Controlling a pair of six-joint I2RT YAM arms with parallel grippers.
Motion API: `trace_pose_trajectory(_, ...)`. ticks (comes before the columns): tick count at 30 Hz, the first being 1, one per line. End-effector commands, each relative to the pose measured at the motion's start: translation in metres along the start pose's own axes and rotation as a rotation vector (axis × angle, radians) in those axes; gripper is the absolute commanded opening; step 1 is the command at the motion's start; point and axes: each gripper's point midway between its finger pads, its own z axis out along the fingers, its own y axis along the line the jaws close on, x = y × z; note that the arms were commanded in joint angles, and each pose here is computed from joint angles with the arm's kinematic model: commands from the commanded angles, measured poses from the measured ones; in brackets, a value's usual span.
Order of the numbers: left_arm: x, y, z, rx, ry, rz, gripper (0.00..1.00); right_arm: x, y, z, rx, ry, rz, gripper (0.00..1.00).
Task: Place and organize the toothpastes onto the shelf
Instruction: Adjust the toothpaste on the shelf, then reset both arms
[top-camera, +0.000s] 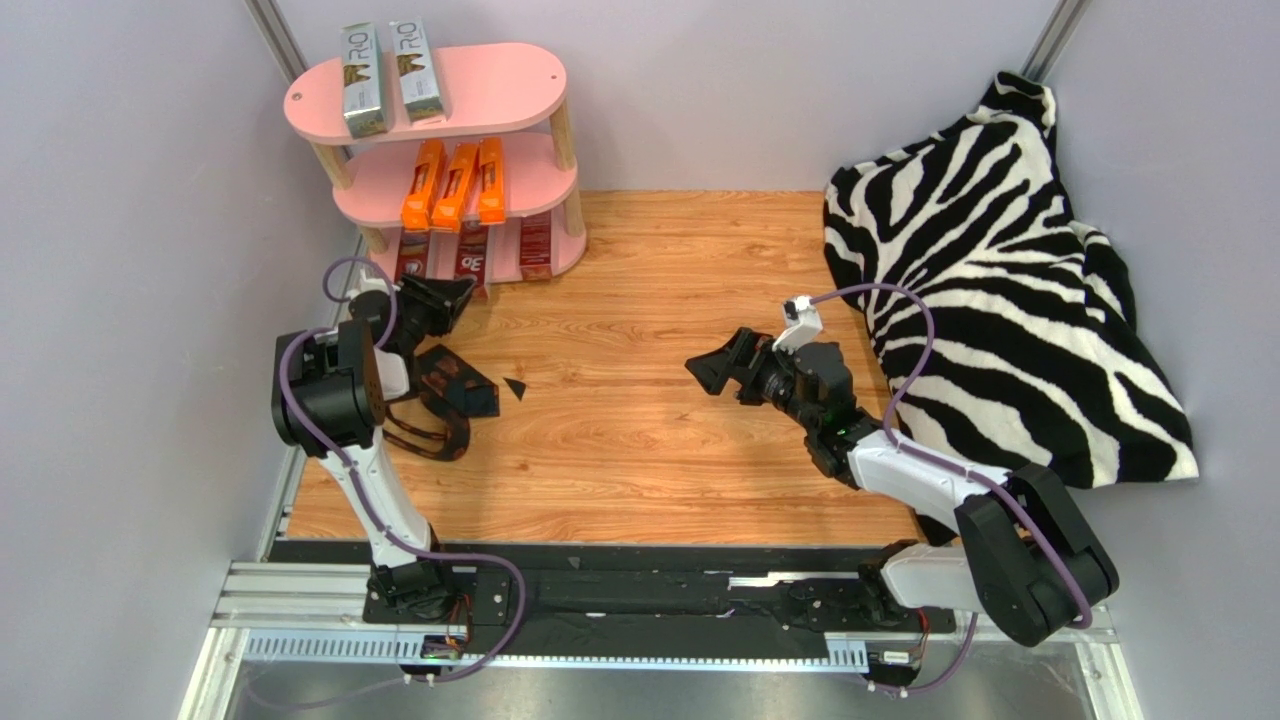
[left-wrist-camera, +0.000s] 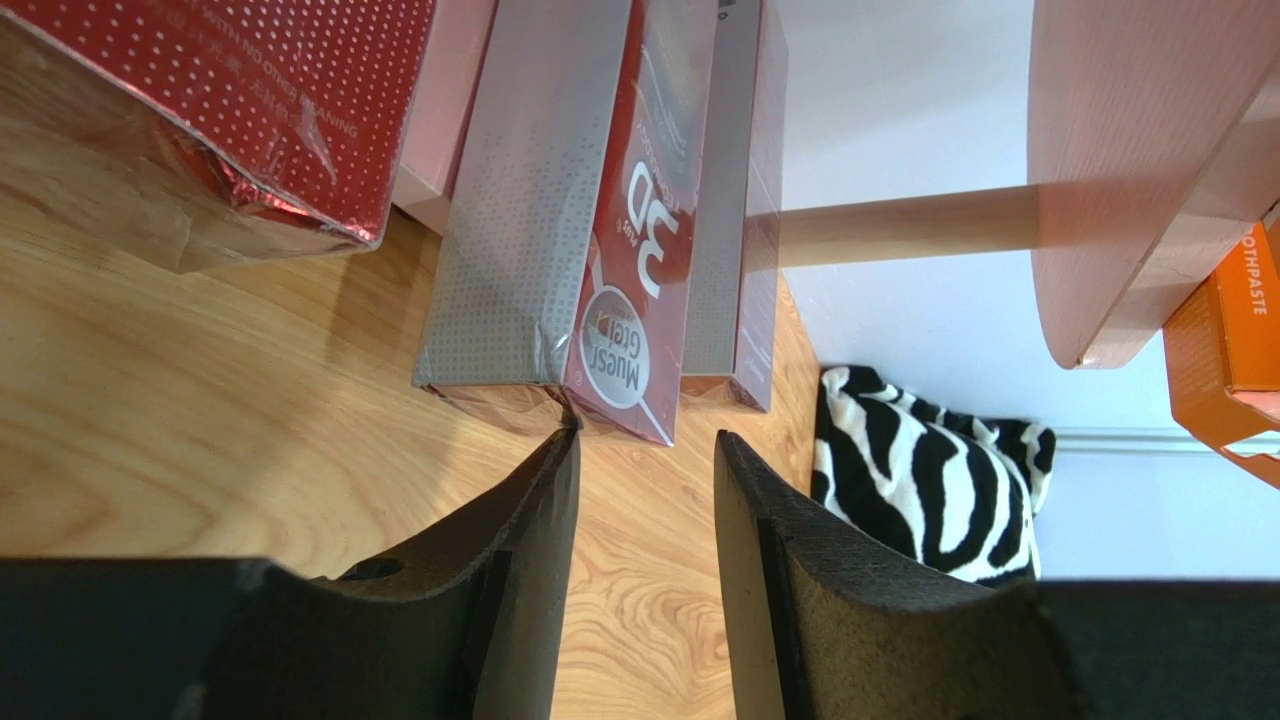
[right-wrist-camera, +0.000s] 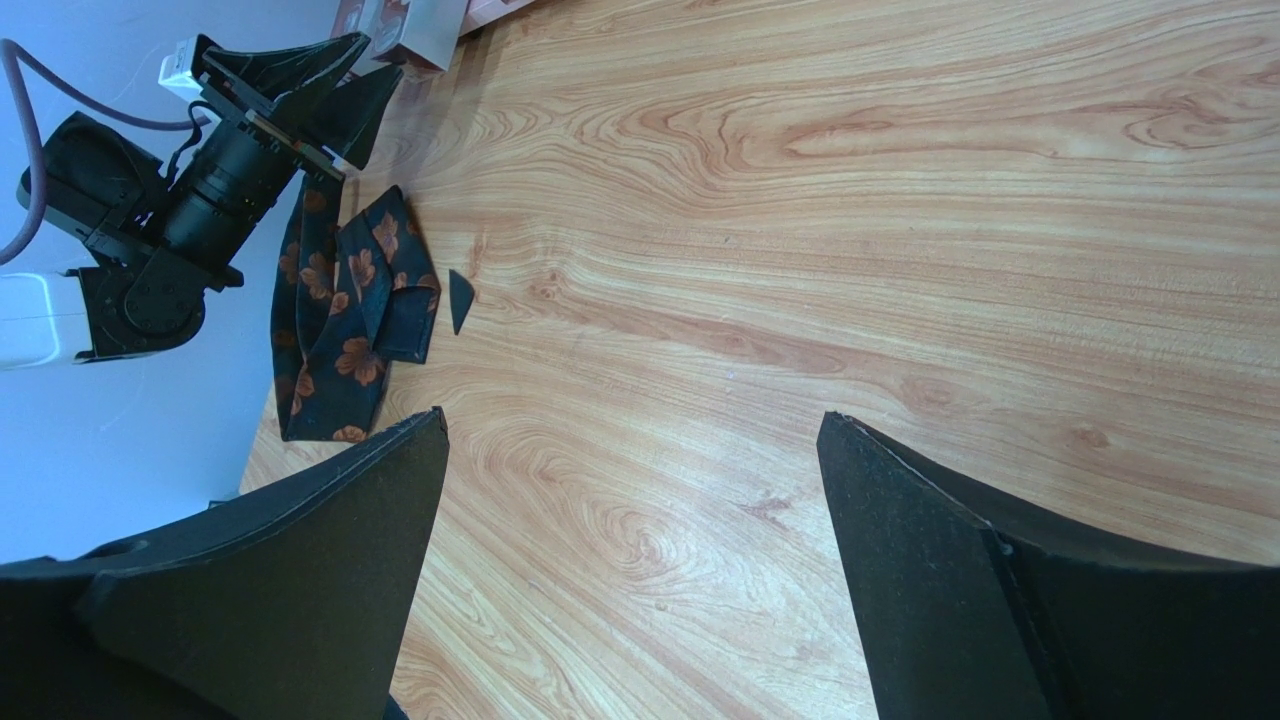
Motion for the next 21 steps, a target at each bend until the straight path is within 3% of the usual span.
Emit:
trace_pose_trajectory(1,-0.007,-0.013,0.006,0.042,-0.017,0.036,0.48,-0.018,0.008,0.003,-0.029,-0.063,-0.011,0.99)
trace_pose_trajectory(5,0.002,-0.028,-0.005,0.088,-0.008,0.109,0.49,-0.018,0.009,0.003,-0.032,-0.063,-0.01,0.99)
trace_pose_trajectory(12,0.01,-0.074,-0.056,0.216,-0.087,0.182,0.62,-0.017,0.013,0.002,-0.055,-0.06,-0.019,0.99)
trace_pose_trajectory(16,0.023,-0.093,-0.082,0.262,-0.069,0.186,0.67,-0.016,0.012,0.002,-0.057,-0.055,-0.022,1.0)
trace_pose_trajectory(18,0.026,-0.112,-0.095,0.313,-0.06,0.209,0.73,-0.015,0.012,0.001,-0.058,-0.054,-0.022,1.0)
trace_pose_trajectory(20,0.031,-0.119,-0.102,0.329,-0.05,0.218,0.92,-0.012,0.01,0.0,-0.054,-0.049,-0.018,1.0)
trace_pose_trajectory(21,0.033,-0.131,-0.109,0.359,-0.042,0.248,0.94,-0.013,0.01,-0.001,-0.055,-0.055,-0.02,1.0)
